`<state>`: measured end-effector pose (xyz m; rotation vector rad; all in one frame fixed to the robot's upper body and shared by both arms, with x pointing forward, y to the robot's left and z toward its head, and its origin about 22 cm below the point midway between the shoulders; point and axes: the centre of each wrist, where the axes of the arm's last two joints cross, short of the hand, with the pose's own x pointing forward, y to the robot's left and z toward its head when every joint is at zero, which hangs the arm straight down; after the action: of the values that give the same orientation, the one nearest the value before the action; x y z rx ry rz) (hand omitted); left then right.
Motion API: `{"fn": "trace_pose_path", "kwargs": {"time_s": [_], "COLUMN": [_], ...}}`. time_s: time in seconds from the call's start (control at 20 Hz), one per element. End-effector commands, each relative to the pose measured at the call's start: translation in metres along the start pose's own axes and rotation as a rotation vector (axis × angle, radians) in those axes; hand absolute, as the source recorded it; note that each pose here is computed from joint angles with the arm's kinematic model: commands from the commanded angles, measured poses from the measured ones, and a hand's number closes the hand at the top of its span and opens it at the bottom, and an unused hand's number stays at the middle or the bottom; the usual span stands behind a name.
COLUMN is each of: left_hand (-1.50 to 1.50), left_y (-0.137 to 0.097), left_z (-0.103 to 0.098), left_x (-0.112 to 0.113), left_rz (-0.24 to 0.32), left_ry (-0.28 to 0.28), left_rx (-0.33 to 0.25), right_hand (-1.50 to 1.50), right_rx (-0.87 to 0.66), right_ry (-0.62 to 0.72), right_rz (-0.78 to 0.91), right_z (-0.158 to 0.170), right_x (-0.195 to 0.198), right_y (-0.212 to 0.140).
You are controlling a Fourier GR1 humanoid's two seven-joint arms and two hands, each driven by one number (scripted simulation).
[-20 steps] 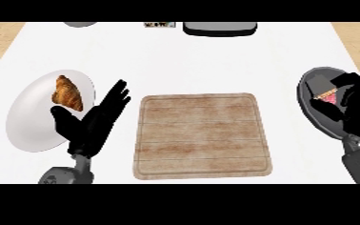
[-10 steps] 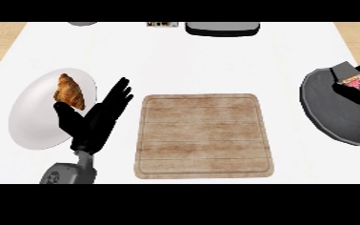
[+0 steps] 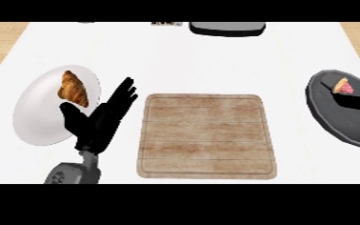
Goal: Pick the cupcake from the cutting board and place it in the pan
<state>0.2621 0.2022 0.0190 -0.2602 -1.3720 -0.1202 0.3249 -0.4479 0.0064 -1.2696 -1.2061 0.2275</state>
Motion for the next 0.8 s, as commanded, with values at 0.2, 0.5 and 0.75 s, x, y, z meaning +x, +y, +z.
{"fn": "trace_pose_path", "kwargs": {"time_s": [0.2, 0.5, 0.75], "left_hand": [0.00, 0.00, 0.00], "left_y": [0.010, -0.004, 0.003], "left_z": [0.008, 0.004, 0.007], "left_x": [-0.012, -0.009, 0.000], "left_rz": [0.004, 0.003, 0.005], "left_ry": [0.008, -0.006, -0.005], "left_rx": [0.044, 0.022, 0.028], "right_hand": [-1.50, -1.50, -1.50], "right_rx": [-0.066, -0.006, 0.137], "right_ry": [-0.083, 0.018, -0.016], "right_rz": [-0.422, -0.627, -0.681], "right_z": [-0.003, -0.009, 0.009], "right_x": [0.004, -0.031, -0.093], "right_y": [0.000, -0.027, -0.066]}}
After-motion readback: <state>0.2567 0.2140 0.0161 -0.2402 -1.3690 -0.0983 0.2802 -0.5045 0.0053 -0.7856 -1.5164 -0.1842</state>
